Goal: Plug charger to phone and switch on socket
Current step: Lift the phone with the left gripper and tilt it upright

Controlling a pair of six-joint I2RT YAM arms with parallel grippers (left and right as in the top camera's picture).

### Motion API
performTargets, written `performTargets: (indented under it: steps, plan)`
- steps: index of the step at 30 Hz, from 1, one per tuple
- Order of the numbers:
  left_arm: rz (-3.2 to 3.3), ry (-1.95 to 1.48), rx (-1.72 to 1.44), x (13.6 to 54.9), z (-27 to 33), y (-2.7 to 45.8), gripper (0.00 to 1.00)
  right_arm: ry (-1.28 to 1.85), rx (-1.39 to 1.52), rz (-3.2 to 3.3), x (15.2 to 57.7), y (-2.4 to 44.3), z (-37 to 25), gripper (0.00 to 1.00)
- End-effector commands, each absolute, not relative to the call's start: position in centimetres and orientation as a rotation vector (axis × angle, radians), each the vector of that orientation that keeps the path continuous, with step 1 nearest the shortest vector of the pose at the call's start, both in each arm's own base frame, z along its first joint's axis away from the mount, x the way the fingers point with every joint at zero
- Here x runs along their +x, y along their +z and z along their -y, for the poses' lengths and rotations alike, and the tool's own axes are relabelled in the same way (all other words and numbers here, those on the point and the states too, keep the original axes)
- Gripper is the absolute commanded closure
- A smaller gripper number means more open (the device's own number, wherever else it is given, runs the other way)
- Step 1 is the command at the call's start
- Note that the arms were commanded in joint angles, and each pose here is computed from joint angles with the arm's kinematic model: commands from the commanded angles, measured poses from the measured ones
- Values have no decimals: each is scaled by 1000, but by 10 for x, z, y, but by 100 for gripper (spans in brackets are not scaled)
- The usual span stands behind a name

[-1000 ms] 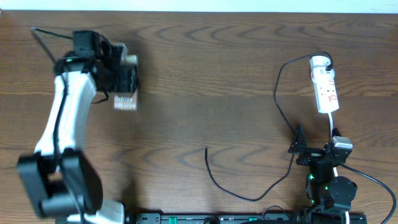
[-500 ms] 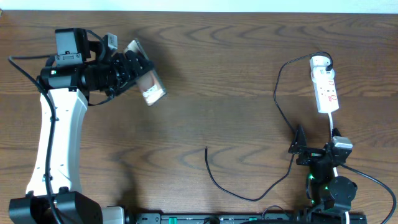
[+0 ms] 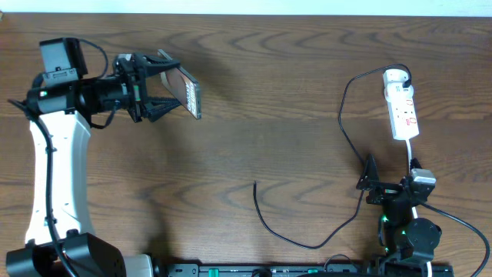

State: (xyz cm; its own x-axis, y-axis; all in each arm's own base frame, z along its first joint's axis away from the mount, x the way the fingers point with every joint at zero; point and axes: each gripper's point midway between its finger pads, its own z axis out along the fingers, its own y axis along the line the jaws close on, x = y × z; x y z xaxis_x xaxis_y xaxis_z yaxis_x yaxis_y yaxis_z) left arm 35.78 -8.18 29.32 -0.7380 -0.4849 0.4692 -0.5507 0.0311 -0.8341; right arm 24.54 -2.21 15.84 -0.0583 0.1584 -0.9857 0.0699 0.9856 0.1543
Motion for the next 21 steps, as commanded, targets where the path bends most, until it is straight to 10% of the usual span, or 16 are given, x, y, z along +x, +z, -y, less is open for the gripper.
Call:
performTargets:
  steps: [1,21]
  plan:
    - [2008,1889,1100,347,88,323,93,73,163,-1632,245,158,20,1]
    - [1916,1841,1175,346,88,323,93,73,164,-1632,245,158,20,1]
